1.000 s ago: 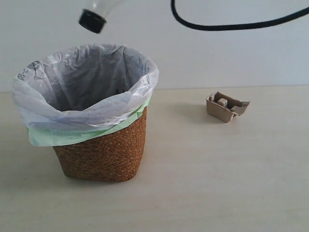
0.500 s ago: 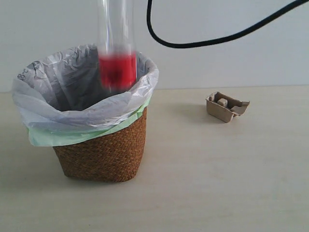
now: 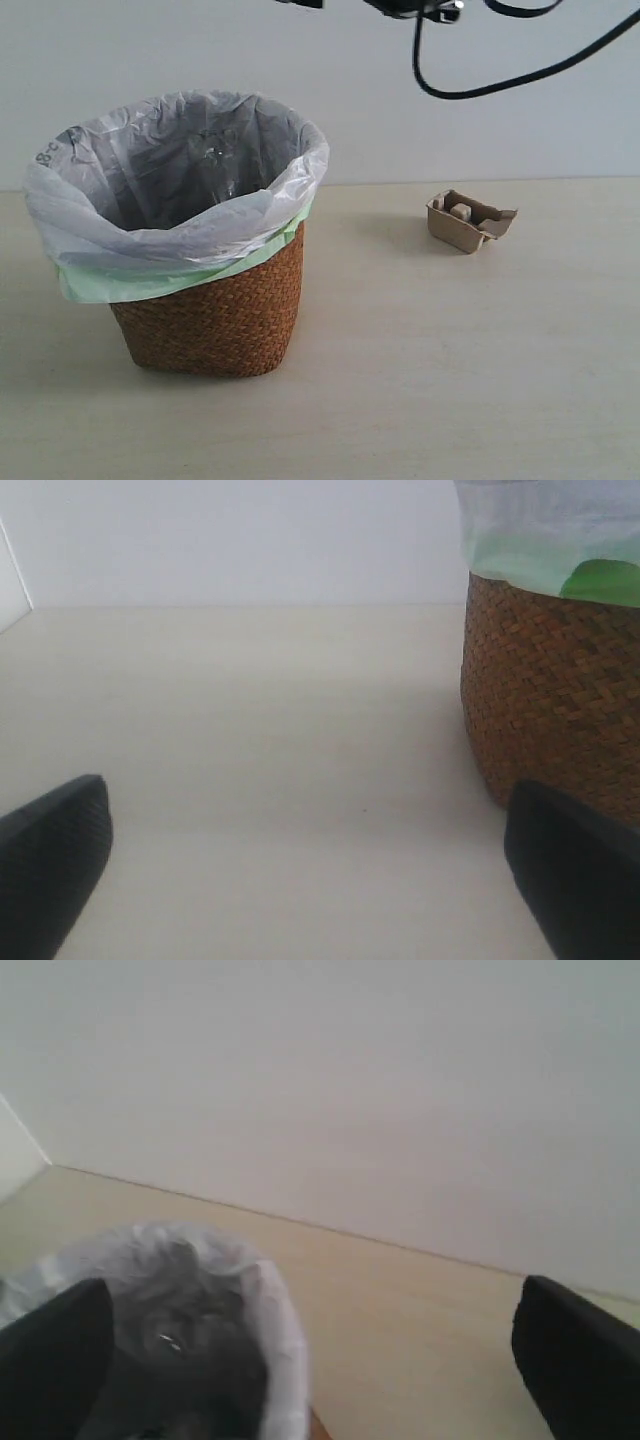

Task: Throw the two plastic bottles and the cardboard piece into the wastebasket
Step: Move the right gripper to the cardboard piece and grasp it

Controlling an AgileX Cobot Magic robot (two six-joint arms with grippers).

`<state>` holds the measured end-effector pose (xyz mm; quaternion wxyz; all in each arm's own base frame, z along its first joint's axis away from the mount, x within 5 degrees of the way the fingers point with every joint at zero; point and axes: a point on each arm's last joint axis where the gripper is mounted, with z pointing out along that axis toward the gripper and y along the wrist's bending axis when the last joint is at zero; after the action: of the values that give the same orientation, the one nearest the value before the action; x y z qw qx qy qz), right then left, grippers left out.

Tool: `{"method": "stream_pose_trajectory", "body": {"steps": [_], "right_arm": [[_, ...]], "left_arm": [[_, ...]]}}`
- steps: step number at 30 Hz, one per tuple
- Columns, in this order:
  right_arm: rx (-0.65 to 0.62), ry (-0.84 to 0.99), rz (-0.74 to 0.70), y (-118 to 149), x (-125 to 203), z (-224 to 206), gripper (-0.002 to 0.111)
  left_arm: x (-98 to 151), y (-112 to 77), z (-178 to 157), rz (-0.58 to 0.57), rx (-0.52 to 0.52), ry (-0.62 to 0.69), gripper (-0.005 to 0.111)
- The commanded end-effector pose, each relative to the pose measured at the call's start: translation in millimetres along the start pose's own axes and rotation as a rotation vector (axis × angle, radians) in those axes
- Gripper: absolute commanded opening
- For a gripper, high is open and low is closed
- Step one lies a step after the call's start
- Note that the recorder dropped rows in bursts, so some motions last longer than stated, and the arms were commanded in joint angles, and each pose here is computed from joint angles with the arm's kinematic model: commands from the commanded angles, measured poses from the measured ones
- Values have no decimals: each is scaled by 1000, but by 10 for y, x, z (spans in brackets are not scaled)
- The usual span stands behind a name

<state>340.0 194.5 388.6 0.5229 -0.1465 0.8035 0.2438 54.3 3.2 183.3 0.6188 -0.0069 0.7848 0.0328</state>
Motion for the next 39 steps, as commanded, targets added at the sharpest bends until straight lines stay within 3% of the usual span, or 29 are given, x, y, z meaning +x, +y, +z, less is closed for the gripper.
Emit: {"method": "stream_pose_trajectory", "body": {"steps": [1, 5, 11, 22, 28, 39], "right_arm": [[184, 128, 54, -561, 23, -123, 101], [305, 264, 33, -872, 208, -23, 101], [370, 438, -40, -1136, 637, 407, 101], [555, 694, -338, -1642, 972, 1087, 101], [517, 777, -466, -1789, 1217, 1404, 101], [527, 841, -553, -1993, 1549, 1686, 99]], "left_arm": [[-21, -3, -6, -9, 7, -15, 108], [-21, -3, -6, -9, 7, -15, 108], [-21, -3, -6, -9, 7, -15, 108], [-21, -3, -6, -9, 7, -15, 108], [-21, -3, -6, -9, 7, -15, 108], [-21, -3, -6, -9, 7, -15, 108]]}}
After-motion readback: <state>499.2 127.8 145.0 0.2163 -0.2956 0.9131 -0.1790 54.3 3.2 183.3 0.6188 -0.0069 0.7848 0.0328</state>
